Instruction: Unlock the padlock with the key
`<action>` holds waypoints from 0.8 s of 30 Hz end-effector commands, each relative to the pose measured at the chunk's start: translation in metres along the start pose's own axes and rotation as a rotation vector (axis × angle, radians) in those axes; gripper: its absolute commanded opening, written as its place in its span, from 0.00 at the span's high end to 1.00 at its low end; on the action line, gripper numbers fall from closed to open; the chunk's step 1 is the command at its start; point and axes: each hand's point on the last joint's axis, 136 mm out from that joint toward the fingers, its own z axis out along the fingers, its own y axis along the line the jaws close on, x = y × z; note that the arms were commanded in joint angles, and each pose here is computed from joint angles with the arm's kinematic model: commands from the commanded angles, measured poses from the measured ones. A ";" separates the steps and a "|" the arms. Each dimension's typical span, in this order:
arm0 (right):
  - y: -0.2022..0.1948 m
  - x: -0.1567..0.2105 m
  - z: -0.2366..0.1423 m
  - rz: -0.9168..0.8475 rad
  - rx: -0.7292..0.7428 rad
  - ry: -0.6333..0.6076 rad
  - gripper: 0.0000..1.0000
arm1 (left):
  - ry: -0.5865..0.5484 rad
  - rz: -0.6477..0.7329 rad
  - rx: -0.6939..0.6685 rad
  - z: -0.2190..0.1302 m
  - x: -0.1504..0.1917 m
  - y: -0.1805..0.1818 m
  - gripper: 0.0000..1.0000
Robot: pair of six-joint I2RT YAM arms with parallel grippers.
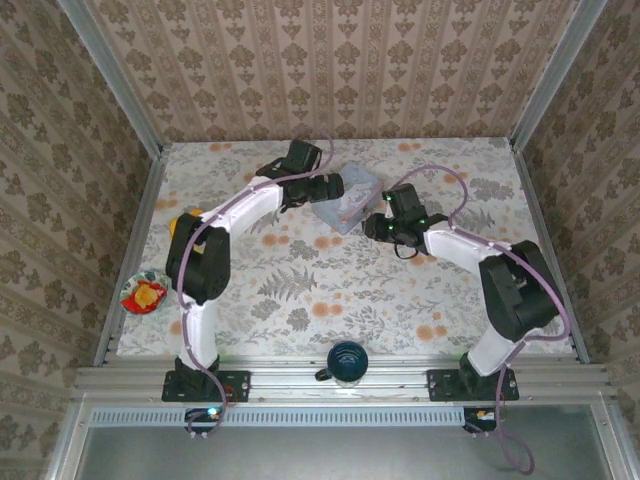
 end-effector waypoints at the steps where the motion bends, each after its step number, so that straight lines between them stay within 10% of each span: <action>1: -0.009 0.007 0.013 -0.080 0.080 0.055 0.65 | 0.063 0.100 -0.092 0.010 0.011 0.017 0.00; 24: -0.017 -0.008 0.068 -0.214 0.221 0.134 0.39 | 0.104 0.135 -0.150 0.027 0.024 0.031 0.00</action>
